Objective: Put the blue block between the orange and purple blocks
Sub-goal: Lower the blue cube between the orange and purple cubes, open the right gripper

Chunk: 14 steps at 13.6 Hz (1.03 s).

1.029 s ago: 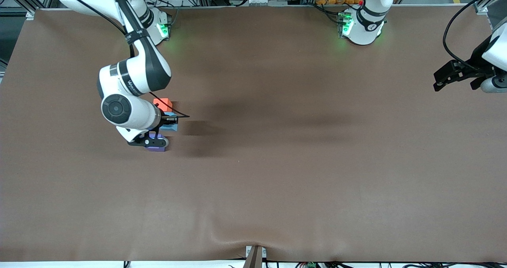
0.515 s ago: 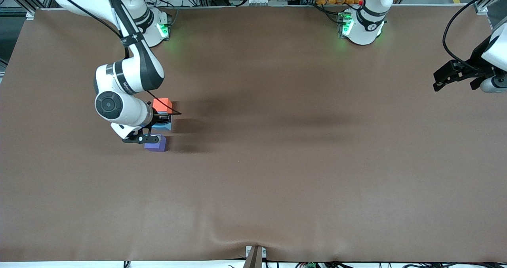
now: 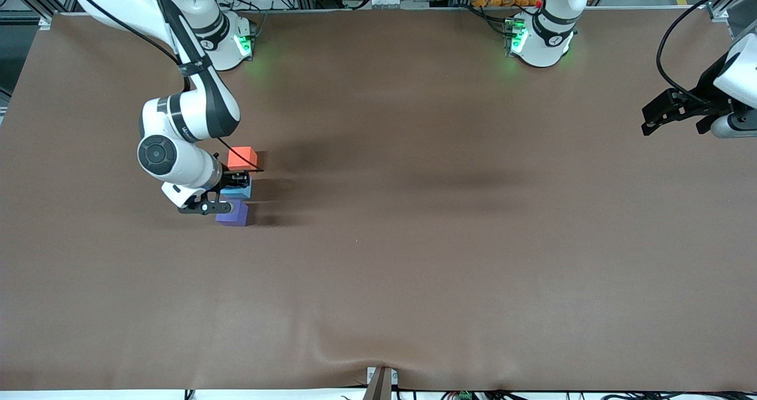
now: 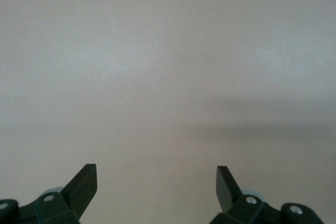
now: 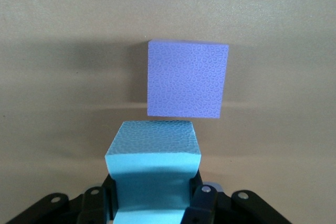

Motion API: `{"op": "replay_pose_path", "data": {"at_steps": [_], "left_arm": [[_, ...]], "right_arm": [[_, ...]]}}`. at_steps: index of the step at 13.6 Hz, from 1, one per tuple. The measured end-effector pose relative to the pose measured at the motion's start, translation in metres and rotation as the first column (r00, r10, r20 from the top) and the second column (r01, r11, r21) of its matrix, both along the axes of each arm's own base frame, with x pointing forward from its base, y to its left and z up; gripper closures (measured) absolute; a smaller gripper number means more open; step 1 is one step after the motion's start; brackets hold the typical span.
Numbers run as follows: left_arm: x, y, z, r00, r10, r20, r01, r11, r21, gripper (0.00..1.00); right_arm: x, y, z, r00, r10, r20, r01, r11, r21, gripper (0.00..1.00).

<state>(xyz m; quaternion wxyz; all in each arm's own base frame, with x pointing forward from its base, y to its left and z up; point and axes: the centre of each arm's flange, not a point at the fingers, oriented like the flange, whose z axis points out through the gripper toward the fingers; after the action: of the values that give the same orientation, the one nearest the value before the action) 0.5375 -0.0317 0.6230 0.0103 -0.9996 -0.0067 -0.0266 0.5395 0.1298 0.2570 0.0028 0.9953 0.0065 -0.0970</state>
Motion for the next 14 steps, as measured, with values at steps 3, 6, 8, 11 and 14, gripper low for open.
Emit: {"op": "replay_pose_path", "data": {"at_steps": [3, 6, 8, 11, 14], "left_arm": [[0.000, 0.000, 0.000, 1.000, 0.000, 0.000, 0.000, 1.000, 0.000, 0.00], [0.000, 0.001, 0.000, 1.000, 0.001, 0.000, -0.001, 1.000, 0.000, 0.00], [-0.001, 0.001, 0.002, 1.000, 0.001, 0.002, -0.001, 1.000, 0.000, 0.00], [-0.002, 0.001, 0.003, 1.000, 0.002, 0.001, -0.002, 1.000, 0.000, 0.00], [-0.003, 0.001, 0.003, 1.000, 0.002, 0.001, -0.002, 1.000, 0.000, 0.00]], "right_arm": [[0.001, -0.005, 0.000, 1.000, -0.004, 0.005, 0.004, 1.000, 0.000, 0.47], [0.001, -0.010, -0.002, 1.000, -0.011, 0.006, 0.011, 1.000, -0.001, 0.47], [-0.002, -0.011, -0.009, 1.000, -0.013, 0.020, 0.013, 1.000, 0.000, 0.47], [-0.007, -0.013, -0.019, 0.999, -0.015, 0.030, 0.015, 1.000, 0.001, 0.47], [-0.010, -0.014, -0.026, 0.999, -0.016, 0.038, 0.016, 1.000, 0.001, 0.47]]}}
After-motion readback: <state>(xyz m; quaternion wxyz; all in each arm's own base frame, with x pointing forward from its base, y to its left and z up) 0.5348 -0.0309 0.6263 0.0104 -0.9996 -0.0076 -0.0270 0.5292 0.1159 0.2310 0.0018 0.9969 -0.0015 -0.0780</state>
